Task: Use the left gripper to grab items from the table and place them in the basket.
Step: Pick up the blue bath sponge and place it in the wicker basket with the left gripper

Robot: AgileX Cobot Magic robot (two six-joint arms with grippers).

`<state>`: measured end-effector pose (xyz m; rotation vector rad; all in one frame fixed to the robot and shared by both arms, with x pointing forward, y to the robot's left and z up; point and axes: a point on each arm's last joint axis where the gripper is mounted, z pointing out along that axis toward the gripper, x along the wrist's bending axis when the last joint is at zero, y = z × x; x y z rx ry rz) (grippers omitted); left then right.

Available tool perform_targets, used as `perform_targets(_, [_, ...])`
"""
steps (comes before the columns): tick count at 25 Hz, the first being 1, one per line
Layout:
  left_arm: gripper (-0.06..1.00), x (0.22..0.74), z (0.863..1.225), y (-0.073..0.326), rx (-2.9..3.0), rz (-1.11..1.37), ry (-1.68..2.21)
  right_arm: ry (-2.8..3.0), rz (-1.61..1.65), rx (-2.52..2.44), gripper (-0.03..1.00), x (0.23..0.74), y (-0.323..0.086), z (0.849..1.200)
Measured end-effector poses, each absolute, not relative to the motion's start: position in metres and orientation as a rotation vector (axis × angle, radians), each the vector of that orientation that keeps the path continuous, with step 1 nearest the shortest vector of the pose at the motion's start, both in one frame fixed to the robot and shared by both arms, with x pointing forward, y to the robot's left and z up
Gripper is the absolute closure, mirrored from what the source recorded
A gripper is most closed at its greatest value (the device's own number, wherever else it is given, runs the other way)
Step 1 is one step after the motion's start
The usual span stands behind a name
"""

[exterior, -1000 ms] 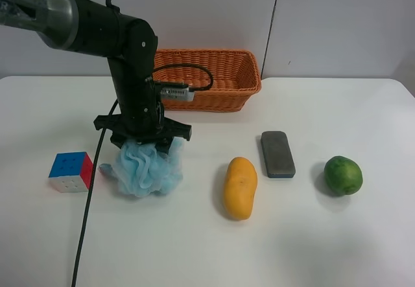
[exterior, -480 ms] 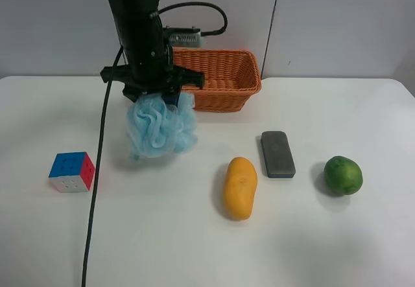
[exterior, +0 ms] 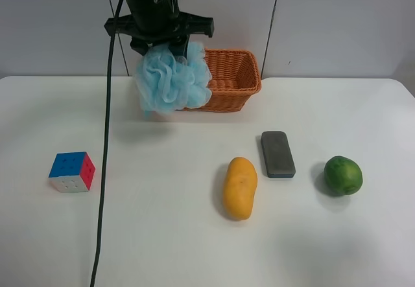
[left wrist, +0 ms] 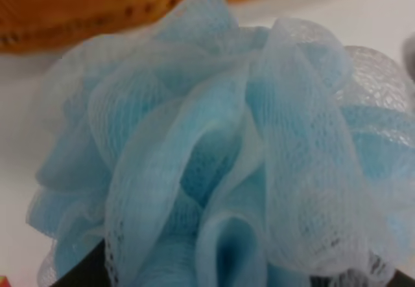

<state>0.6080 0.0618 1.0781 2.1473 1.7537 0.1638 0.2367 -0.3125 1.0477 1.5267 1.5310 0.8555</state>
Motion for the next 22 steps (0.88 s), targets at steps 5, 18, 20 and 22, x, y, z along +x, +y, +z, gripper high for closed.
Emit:
perform_targets(5, [0.55, 0.625, 1.094, 0.068, 2.046, 0.224, 1.696, 1.531, 0.855, 1.527, -0.02, 0.237, -0.312, 1.048])
perform_targets(18, [0.59, 0.685, 1.072, 0.051, 1.886, 0.335, 1.520, 1.531, 0.855, 1.527, -0.02, 0.237, -0.312, 1.048])
perform_targets(20, [0.59, 0.693, 1.060, 0.049, 1.868, 0.345, 1.513, 1.531, 0.855, 1.527, -0.02, 0.237, -0.312, 1.048])
perform_targets(22, [0.59, 0.700, 1.048, 0.046, 1.859, 0.350, 1.507, 1.531, 0.855, 1.527, -0.02, 0.237, -0.312, 1.048])
